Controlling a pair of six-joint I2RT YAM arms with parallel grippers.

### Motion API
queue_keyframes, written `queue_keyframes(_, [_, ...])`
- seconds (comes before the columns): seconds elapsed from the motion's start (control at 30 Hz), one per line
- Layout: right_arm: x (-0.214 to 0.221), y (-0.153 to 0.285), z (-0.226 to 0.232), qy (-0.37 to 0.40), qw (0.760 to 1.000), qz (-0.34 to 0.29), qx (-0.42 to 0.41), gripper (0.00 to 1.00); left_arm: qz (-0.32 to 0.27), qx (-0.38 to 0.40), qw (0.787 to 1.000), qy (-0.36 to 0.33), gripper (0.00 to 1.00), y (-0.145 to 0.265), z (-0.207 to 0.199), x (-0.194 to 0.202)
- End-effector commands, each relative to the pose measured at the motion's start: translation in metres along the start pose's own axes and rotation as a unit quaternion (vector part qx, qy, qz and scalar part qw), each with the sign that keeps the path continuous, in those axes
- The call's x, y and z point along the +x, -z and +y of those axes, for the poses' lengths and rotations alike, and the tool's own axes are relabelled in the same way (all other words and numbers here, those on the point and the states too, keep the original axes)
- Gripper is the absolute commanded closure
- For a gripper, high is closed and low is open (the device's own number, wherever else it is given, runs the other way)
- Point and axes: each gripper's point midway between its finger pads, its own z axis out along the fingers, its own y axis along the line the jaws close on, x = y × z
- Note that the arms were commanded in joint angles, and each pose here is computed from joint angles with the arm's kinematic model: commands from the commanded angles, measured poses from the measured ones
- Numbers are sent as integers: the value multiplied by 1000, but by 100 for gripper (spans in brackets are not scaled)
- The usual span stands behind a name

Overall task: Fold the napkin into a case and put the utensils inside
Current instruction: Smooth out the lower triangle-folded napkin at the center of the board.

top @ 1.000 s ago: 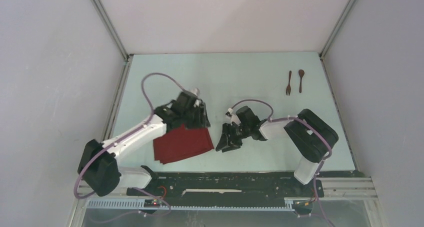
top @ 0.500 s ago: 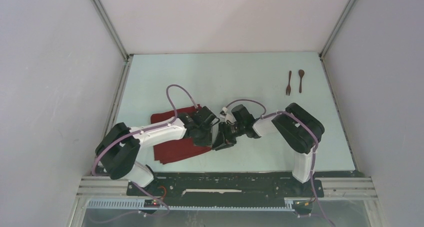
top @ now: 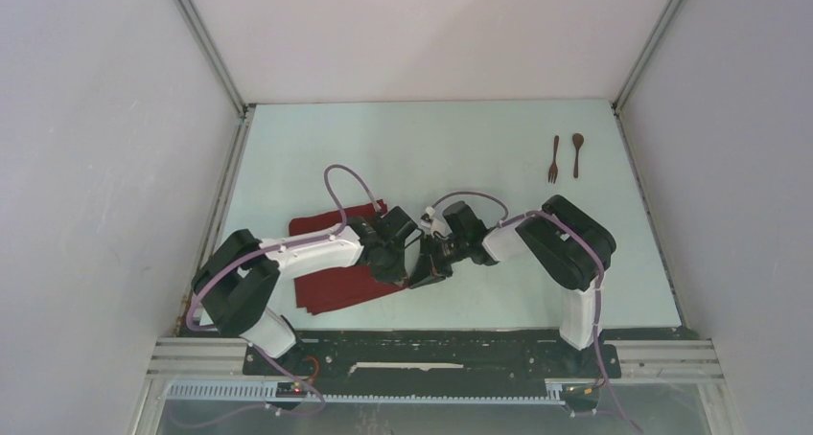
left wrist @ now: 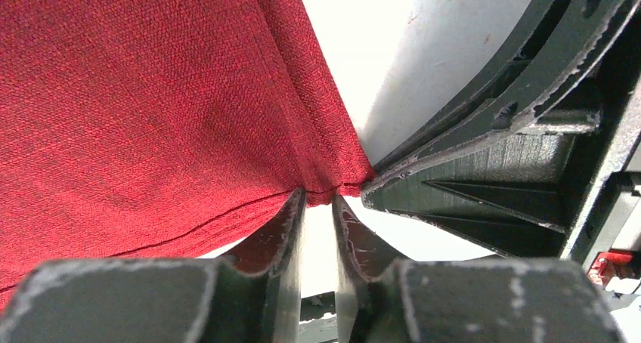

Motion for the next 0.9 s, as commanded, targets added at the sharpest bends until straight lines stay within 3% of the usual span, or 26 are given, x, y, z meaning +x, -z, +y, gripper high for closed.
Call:
queue_keyframes(0.0, [-7, -4, -5, 13, 1000, -10, 5, 87, -22, 8, 1000, -1, 82, 5, -12, -12])
queue_keyframes(0.13, [-8, -4, -3, 14, 1000, -10, 3, 100, -29, 23, 999, -2, 99, 14, -20, -15])
queue_keyframes(0.87, [-8, -2, 1, 11, 1000, -11, 0, 100, -6, 21, 999, -25, 99, 13, -30, -3])
